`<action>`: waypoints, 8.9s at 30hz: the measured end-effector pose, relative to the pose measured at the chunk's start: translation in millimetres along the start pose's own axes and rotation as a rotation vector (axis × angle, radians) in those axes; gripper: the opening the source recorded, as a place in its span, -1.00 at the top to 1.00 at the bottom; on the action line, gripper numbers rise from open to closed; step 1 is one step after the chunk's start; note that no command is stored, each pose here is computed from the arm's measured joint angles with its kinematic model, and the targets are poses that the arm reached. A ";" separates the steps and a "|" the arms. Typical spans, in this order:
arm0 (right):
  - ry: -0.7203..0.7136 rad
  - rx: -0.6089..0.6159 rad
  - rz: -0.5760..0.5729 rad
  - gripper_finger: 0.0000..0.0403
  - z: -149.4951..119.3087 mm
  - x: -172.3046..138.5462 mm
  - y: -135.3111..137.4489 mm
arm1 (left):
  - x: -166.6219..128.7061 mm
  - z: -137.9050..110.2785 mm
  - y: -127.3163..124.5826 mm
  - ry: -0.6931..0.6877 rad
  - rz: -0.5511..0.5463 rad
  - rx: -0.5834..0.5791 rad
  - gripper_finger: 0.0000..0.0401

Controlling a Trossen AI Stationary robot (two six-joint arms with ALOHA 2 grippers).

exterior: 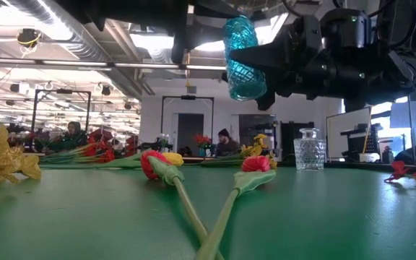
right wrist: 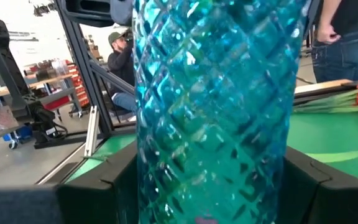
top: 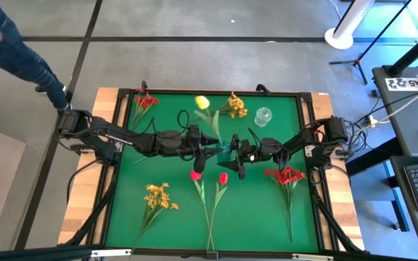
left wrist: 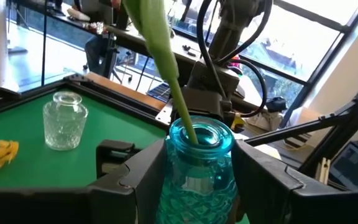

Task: Sort flowers into vase by color
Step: Put the yellow flower into the blue vase, then put the red flower into the transparent vase

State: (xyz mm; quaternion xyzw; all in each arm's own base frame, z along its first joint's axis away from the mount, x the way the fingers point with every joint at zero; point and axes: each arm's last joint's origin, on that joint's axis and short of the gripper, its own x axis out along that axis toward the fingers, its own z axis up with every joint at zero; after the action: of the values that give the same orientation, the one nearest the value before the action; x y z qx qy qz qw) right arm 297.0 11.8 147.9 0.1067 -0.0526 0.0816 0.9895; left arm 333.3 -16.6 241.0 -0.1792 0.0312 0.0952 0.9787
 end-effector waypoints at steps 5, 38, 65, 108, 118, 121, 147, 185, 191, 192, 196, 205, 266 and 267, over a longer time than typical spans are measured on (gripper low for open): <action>0.014 0.001 -0.005 -0.23 -1.2 0.3 -0.4 | 2.0 -2.2 0.7 -0.003 -0.008 0.015 0.12; 0.398 -0.210 -0.341 -0.22 -18.5 32.8 -17.8 | -2.2 -28.1 9.3 0.233 0.141 0.103 0.40; 0.518 -0.185 -0.410 -0.51 -57.2 60.9 -36.1 | -12.2 -45.3 20.1 0.410 0.302 0.085 0.42; 0.659 -0.050 -0.351 -0.74 -31.7 50.0 -25.4 | -22.0 -30.4 14.9 0.369 0.288 0.046 0.42; 0.718 -0.048 -0.359 -0.74 -32.4 45.9 -24.7 | -22.3 -30.6 13.8 0.370 0.285 0.047 0.42; 0.745 -0.040 -0.367 -0.74 -26.9 42.6 -23.1 | -22.4 -30.5 13.9 0.371 0.285 0.048 0.42; 0.945 0.056 -0.414 -0.74 48.8 -14.9 49.4 | -48.0 -51.1 31.6 0.753 0.510 0.111 0.42; 0.915 -0.048 -0.317 -0.74 59.9 -54.7 137.4 | -136.9 38.8 205.1 0.957 1.476 -0.324 0.42; 0.918 -0.072 -0.304 -0.74 59.9 -54.6 137.5 | -137.5 38.1 216.1 0.975 1.428 -0.385 0.42; 0.918 -0.074 -0.302 -0.74 60.0 -54.5 137.5 | -137.7 37.0 218.6 0.987 1.432 -0.389 0.42; 0.917 -0.074 -0.301 -0.74 60.0 -54.4 137.6 | -135.4 28.5 229.9 1.052 1.440 -0.411 0.42; 0.918 -0.077 -0.299 -0.74 59.9 -54.4 137.6 | -123.9 -1.2 252.4 1.228 1.493 -0.379 0.42; 0.182 -0.365 -0.323 -0.74 159.3 -48.4 139.7 | -118.8 194.4 59.3 -0.039 0.340 -0.117 1.00; 0.131 -0.383 -0.336 -0.74 167.6 -48.0 136.5 | -118.2 195.6 56.8 -0.052 0.325 -0.104 1.00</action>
State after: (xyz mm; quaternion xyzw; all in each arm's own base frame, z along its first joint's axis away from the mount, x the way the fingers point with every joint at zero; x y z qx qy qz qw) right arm 211.8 99.3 332.6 -0.0808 0.0155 -0.0886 0.9927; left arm 211.5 84.6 415.3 -0.2199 0.0293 0.2581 0.9403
